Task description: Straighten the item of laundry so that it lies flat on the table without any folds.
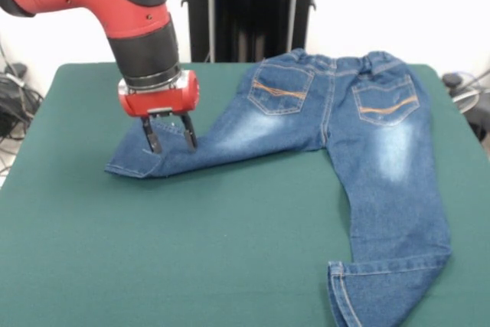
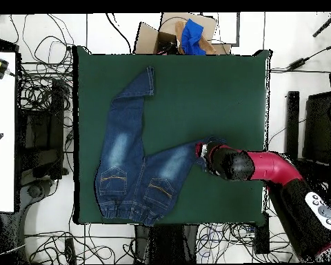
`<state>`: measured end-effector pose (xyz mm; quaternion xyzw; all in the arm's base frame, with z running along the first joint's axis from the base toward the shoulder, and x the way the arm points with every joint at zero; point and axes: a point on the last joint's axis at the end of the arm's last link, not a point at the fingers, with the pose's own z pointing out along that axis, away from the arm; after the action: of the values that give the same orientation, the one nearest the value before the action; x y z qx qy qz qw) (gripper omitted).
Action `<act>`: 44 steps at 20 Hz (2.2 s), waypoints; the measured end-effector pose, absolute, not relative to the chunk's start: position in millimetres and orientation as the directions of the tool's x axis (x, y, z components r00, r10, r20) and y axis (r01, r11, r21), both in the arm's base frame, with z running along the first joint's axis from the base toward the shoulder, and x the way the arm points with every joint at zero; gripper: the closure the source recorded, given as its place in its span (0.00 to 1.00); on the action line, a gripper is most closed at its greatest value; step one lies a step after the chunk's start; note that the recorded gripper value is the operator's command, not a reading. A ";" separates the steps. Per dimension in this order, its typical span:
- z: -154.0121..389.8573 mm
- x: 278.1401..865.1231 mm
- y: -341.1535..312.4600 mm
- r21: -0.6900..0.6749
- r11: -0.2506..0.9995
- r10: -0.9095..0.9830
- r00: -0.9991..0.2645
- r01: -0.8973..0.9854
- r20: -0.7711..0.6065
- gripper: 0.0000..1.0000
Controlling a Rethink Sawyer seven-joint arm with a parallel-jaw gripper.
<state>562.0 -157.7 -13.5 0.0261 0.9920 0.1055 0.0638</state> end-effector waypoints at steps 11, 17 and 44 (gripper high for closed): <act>36.0 591.7 -145.8 0.285 0.956 0.127 -0.978 0.075 -0.168 0.00; 50.3 600.9 -146.5 0.272 0.960 0.116 -0.974 0.060 -0.196 0.00; -16.8 558.6 -114.8 0.044 0.989 -0.133 -0.975 -0.143 -0.179 0.00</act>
<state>558.6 -114.8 -16.8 -0.0695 0.9933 0.0281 0.0879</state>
